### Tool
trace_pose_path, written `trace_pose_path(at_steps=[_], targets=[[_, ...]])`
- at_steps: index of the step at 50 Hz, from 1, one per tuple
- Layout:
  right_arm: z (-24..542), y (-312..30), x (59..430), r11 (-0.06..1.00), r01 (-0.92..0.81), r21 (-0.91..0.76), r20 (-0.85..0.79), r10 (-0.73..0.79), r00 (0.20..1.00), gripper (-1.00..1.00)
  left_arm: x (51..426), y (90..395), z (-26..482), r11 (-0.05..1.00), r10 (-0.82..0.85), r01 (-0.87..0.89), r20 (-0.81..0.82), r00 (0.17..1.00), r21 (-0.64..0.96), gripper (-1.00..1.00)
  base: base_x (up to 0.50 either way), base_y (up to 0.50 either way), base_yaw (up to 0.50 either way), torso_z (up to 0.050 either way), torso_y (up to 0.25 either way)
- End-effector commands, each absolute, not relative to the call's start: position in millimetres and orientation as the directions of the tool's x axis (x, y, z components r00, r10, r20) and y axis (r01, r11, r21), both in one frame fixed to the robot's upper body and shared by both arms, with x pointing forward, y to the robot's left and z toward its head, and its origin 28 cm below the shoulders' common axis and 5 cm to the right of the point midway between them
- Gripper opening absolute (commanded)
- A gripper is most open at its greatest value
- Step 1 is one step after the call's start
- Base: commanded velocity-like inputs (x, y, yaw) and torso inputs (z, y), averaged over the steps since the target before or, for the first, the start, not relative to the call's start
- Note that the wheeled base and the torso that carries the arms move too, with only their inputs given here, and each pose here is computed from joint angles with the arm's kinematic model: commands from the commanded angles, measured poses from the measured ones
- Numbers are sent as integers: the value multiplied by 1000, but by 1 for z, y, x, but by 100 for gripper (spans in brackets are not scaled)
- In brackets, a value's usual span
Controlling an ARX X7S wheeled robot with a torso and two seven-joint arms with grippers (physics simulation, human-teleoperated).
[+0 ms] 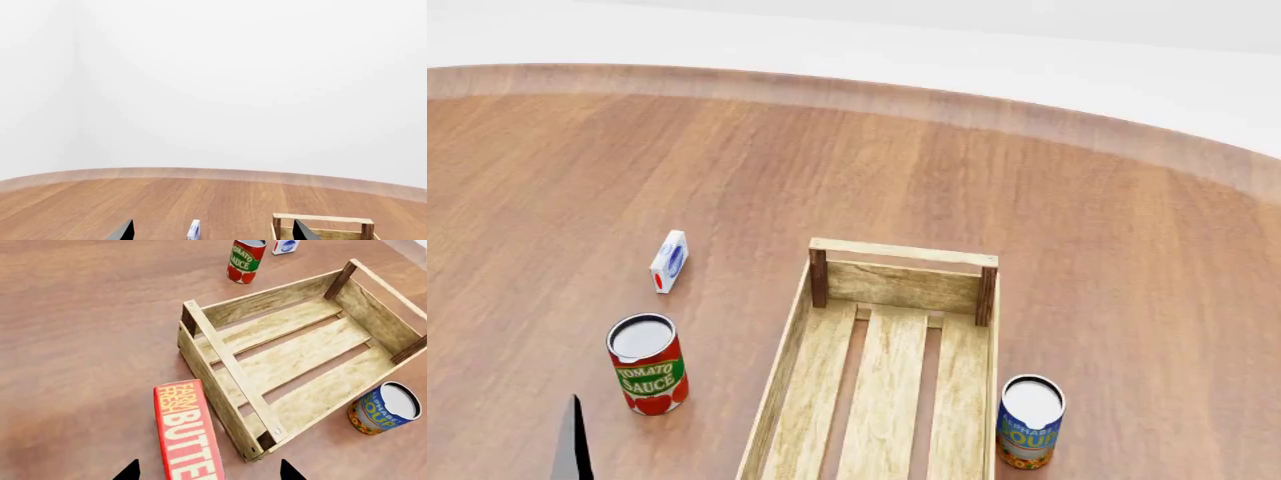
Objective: Pick up the butter and put it in the tray.
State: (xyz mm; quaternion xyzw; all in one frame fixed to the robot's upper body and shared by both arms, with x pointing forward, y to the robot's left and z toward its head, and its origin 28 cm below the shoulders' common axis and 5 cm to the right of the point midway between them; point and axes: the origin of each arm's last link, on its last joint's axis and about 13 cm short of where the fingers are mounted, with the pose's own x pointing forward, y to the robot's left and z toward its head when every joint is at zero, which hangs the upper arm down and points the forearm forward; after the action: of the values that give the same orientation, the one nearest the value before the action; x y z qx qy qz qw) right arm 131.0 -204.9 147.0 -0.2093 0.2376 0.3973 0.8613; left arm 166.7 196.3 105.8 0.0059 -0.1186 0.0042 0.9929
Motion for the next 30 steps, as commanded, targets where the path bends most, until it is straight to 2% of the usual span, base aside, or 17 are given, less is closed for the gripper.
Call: trace_pose_path(at_steps=[1,30], targets=[[160,-200,138,528,-834,-160,-648,581,493,100,169,198,107,1000,4,-3,243,970,-5,100,0,0,0,0,0],[166,-187,168,426,-882,-201,-751,511,418,100,169,200,109,1000,11,-9,248,969,-10,100,0,0,0,0,0]])
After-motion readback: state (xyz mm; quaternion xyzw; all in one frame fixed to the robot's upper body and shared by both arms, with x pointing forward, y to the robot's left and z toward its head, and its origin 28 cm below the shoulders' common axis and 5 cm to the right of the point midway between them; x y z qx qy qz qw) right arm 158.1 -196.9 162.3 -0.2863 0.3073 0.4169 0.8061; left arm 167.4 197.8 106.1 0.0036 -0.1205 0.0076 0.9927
